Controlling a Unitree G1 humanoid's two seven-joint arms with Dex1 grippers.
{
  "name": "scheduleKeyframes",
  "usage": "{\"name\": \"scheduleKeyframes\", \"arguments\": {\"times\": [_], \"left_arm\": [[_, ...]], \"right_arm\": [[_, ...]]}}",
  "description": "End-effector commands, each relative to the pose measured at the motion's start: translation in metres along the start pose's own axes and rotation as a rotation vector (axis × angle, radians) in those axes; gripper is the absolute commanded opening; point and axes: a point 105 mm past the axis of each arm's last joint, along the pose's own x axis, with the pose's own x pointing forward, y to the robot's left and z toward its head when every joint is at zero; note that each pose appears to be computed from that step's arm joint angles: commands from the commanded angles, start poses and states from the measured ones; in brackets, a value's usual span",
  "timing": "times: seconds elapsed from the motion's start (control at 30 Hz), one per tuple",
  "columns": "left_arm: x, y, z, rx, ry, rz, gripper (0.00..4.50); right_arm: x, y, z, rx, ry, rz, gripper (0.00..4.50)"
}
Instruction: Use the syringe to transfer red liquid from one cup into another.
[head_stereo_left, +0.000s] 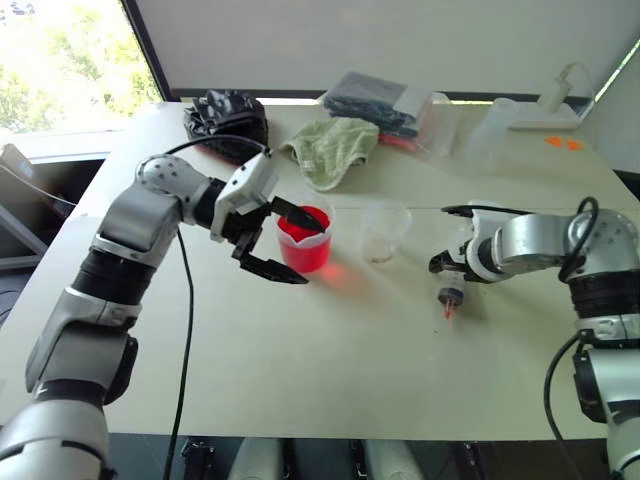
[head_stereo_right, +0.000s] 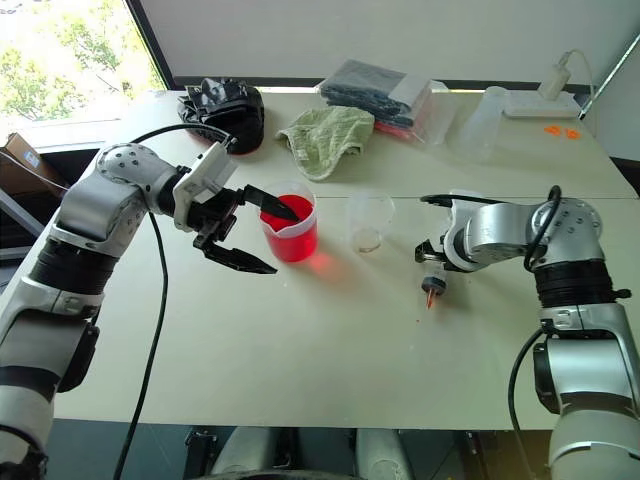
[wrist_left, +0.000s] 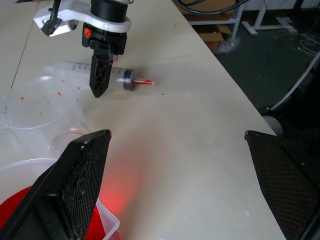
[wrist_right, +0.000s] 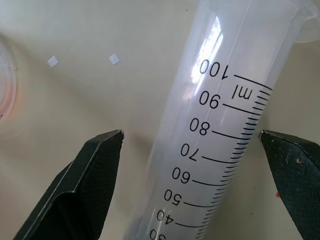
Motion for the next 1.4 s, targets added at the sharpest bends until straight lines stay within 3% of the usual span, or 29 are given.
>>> {"name": "scheduleKeyframes", "arguments": {"times": [0.03, 0.63, 0.73, 0.87, 0.9, 1.1, 1.4], "left_arm": [[-0.004, -0.001, 0.010, 0.048, -0.004, 0.021, 4.50], [-0.008, -0.004, 0.010, 0.043, 0.003, 0.062, 4.50], [-0.009, -0.004, 0.009, 0.042, 0.003, 0.065, 4.50], [-0.009, -0.004, 0.010, 0.042, 0.001, 0.068, 4.50], [-0.009, -0.005, 0.010, 0.042, 0.000, 0.068, 4.50], [-0.012, -0.002, 0.012, 0.040, -0.006, 0.072, 4.50], [-0.033, 0.012, 0.030, 0.029, -0.055, 0.150, 4.50]], "right_arm": [[-0.006, 0.004, 0.010, 0.034, -0.011, -0.027, 4.46], [-0.008, 0.023, 0.020, 0.040, 0.041, 0.009, 4.46], [-0.007, 0.025, 0.020, 0.035, 0.045, 0.012, 3.68], [-0.007, 0.025, 0.020, 0.036, 0.047, 0.014, 1.68], [-0.007, 0.025, 0.020, 0.037, 0.046, 0.014, 1.54], [-0.010, 0.025, 0.020, 0.018, 0.014, 0.038, 1.54], [-0.063, -0.004, 0.057, 0.060, -0.282, 0.121, 1.54]]}}
